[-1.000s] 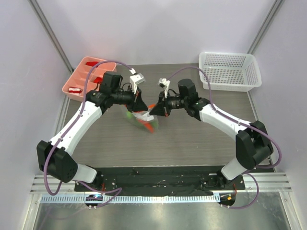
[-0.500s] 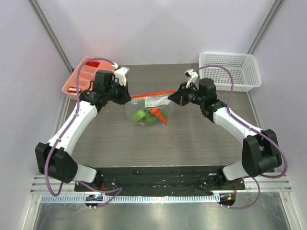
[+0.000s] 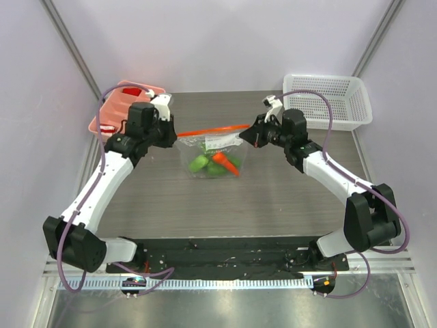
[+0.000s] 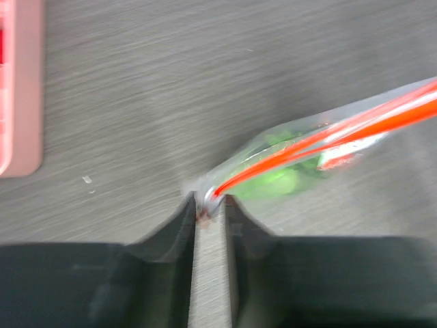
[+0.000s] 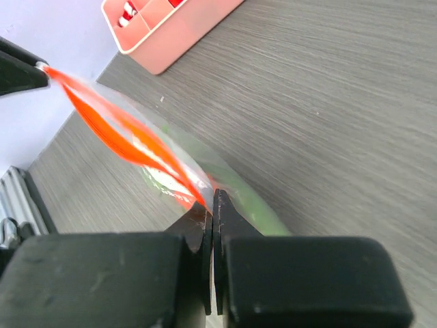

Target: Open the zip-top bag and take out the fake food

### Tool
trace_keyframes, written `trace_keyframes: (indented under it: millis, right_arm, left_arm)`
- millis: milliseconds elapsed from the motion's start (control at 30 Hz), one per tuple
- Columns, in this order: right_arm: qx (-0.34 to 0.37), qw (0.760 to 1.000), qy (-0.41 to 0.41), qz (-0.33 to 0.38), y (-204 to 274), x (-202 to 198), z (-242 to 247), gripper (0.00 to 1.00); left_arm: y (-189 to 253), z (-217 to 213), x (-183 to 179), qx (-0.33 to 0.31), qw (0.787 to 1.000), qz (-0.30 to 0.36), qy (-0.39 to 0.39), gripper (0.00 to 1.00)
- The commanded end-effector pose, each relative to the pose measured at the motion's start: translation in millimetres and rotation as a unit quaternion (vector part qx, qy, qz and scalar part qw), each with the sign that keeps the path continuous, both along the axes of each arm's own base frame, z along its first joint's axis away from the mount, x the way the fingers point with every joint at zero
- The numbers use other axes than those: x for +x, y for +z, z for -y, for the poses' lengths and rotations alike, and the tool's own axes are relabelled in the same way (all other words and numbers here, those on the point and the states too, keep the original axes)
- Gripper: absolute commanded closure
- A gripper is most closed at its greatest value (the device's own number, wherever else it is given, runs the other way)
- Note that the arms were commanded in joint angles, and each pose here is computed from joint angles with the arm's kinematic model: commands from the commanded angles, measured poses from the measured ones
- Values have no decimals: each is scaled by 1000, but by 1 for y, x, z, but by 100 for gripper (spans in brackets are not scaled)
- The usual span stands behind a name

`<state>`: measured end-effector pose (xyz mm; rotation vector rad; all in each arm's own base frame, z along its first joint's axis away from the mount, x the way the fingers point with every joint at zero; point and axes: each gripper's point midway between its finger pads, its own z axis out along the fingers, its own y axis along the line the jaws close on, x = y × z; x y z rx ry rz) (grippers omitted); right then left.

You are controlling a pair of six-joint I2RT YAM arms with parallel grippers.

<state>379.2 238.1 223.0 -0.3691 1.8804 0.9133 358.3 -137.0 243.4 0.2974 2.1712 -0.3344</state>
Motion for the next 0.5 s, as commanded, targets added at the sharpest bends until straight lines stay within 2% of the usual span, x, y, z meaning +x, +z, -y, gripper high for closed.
trace_keyframes:
  millis: [0,33,67,133,167,200,267,300,400,467]
  right_arm:
    - [-9,997,39,70,26,7,5,99]
    - [-11,995,59,80,29,2,1,99]
    - [-19,989,107,99,31,-8,-6,99]
    - [-27,979,170,110,29,-22,-14,99]
    - [-39,967,217,126,32,-33,-18,99]
    - [-29,953,271,133,34,-48,-25,99]
    - [-38,943,307,120,30,-61,-34,99]
    - [-52,935,322,140,28,-62,-37,99]
    - [-67,924,354,127,17,-71,-47,99]
    - [-58,921,370,104,12,-75,-52,99]
  left_arm:
    - [23,-29,-3,25,998,57,27,57]
    - [31,-9,-11,-9,997,68,-28,35]
    - [47,-1,-19,-30,993,103,-56,29]
    - [69,16,-35,-63,981,147,-112,24]
    - [86,30,-56,-92,966,175,-165,25]
    - [93,38,-61,-107,954,203,-193,26]
    - [105,53,-80,-144,934,216,-246,28]
    - [108,56,-81,-152,929,222,-255,28]
    - [97,65,-75,-163,932,177,-273,27]
    - [82,73,-70,-163,931,132,-299,34]
